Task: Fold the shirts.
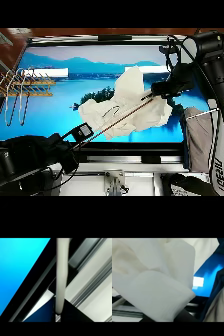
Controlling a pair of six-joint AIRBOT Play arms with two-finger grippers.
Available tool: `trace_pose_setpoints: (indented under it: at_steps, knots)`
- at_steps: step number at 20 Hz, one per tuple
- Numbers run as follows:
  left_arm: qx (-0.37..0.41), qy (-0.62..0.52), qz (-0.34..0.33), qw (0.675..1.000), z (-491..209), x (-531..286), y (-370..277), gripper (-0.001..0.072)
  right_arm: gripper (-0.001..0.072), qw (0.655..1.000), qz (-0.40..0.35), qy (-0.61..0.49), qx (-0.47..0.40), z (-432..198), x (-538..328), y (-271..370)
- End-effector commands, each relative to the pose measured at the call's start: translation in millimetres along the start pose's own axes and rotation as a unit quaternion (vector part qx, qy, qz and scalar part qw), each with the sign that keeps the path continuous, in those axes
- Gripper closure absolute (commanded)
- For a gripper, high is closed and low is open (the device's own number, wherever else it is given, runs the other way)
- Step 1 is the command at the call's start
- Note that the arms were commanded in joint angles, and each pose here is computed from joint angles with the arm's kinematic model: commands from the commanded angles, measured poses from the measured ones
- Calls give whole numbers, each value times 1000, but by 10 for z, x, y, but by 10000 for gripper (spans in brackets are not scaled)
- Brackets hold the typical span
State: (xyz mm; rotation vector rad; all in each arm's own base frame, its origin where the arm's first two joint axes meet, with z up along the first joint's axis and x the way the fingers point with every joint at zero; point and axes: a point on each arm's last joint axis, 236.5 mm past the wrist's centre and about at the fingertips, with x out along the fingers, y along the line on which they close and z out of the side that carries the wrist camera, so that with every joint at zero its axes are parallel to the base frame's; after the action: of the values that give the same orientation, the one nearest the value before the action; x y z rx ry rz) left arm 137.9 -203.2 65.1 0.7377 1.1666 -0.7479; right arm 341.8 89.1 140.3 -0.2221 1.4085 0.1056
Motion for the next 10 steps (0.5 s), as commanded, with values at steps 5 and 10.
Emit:
trace_pose_setpoints:
  at_steps: [5,10]
  knots:
    - [83,-47,-14,995,441,255,-100,659,626,997,19,-46,-50,-20,-388,86]
    - [38,-115,-28,992,824,277,-177,658,626,988,39,-121,-86,42,-911,480]
